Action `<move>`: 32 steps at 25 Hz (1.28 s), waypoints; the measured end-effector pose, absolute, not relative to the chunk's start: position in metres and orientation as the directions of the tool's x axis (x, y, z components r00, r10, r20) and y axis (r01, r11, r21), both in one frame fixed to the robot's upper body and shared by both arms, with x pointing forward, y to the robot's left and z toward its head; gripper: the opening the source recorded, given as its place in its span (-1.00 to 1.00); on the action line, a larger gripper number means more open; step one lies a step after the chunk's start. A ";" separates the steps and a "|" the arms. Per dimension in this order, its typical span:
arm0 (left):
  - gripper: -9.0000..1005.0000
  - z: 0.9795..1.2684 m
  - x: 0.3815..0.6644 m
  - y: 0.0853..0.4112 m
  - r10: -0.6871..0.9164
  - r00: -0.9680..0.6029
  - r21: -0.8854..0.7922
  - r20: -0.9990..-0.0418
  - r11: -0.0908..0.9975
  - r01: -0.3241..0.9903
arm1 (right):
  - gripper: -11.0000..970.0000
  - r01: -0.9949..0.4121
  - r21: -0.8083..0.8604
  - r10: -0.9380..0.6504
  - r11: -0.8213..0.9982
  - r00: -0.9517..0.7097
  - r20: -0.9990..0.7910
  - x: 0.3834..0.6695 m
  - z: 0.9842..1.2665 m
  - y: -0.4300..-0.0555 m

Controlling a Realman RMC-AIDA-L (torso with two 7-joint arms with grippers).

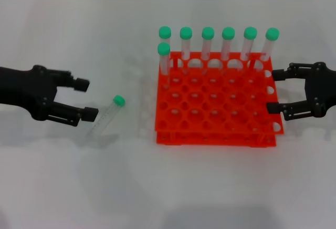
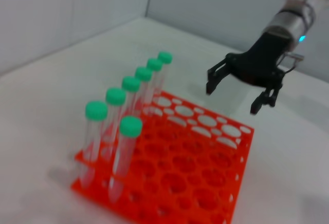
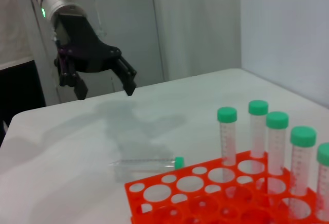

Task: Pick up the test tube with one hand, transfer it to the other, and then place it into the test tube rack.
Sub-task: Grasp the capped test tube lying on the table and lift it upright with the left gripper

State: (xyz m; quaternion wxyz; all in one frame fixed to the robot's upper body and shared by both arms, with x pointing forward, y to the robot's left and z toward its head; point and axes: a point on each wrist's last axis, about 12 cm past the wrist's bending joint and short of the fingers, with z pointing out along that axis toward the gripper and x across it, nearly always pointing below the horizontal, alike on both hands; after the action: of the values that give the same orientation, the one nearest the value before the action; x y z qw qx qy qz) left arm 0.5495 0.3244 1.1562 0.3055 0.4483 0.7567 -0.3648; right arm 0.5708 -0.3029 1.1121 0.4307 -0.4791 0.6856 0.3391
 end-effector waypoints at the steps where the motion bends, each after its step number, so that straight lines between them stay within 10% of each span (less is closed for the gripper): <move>1: 0.70 1.160 0.549 0.324 0.465 -0.436 -0.293 -0.770 0.348 0.890 | 0.79 -0.949 0.050 -0.363 0.312 -0.167 -0.917 0.571 1.112 -0.303; 15: 0.70 1.169 0.576 0.288 0.576 -0.772 -0.340 -0.269 0.693 0.636 | 0.79 -0.942 0.022 -0.368 0.336 -0.153 -0.917 0.575 1.112 -0.301; 32: 0.69 1.141 0.586 0.238 0.543 -0.833 -0.164 -0.106 0.817 0.553 | 0.79 -0.939 0.008 -0.373 0.344 -0.144 -0.916 0.575 1.108 -0.297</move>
State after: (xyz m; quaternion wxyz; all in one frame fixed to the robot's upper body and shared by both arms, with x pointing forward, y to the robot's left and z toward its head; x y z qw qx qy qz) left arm 0.5863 0.2380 1.1410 0.0272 0.2874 0.9528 -0.0942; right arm 0.5749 -0.2968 1.1078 0.4471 -0.4774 0.6872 0.3161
